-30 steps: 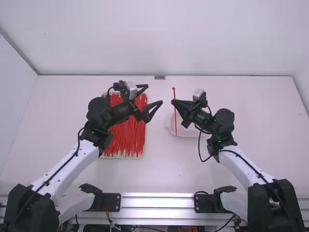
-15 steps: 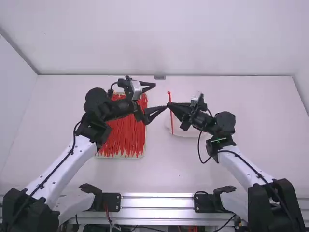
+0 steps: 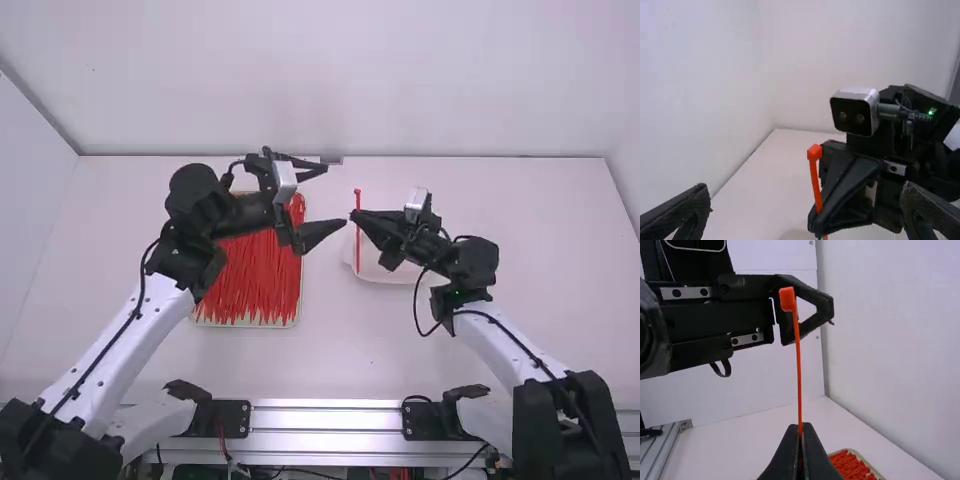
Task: Fasten the cable tie
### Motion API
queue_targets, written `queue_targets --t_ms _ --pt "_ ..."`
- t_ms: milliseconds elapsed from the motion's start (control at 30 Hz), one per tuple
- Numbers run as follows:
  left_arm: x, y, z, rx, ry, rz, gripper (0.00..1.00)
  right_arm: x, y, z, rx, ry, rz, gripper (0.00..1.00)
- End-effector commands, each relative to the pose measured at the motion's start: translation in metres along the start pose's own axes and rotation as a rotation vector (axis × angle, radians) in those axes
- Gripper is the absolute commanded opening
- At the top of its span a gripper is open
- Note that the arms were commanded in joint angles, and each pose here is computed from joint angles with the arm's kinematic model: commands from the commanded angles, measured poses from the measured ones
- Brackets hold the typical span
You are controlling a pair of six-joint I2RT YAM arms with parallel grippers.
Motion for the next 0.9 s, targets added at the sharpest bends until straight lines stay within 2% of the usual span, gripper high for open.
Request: queue_targets --t_ms 0,133,333,567,867 --pt "0.007 0.006 -0.004 0.001 0.025 0.024 0.99 -0.001 0.003 -0.011 -0.020 0.003 -0.021 0.00" --pt "0.025 0.013 -0.006 0.013 -0.040 0.027 0.99 0.000 0.003 -0.013 -0.028 -0.004 -0.022 0.00" --pt "0.035 0.023 -0.002 0.057 -0.080 0.249 1.00 0.000 0.003 -0.013 -0.029 -0.008 -0.021 0.00" --pt "0.032 0.026 -0.005 0.066 -0.106 0.431 0.92 -0.008 0.003 -0.020 -0.062 -0.029 0.035 0.00" --pt "0.030 0.034 -0.012 0.053 -0.159 0.413 0.86 -0.020 0.003 -0.026 -0.102 -0.030 0.137 0.00"
Point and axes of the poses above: each hand's point on the last joint's axis, 136 mm out from that joint toward the fingers, its own y axis out along the fingers, its own x axis along the line the jaws close on, z = x × y, the point moved 3 cm from there along -y, back along the fingers, and after that the axes turned 10 degrees about -y, right-handed, at the moved point
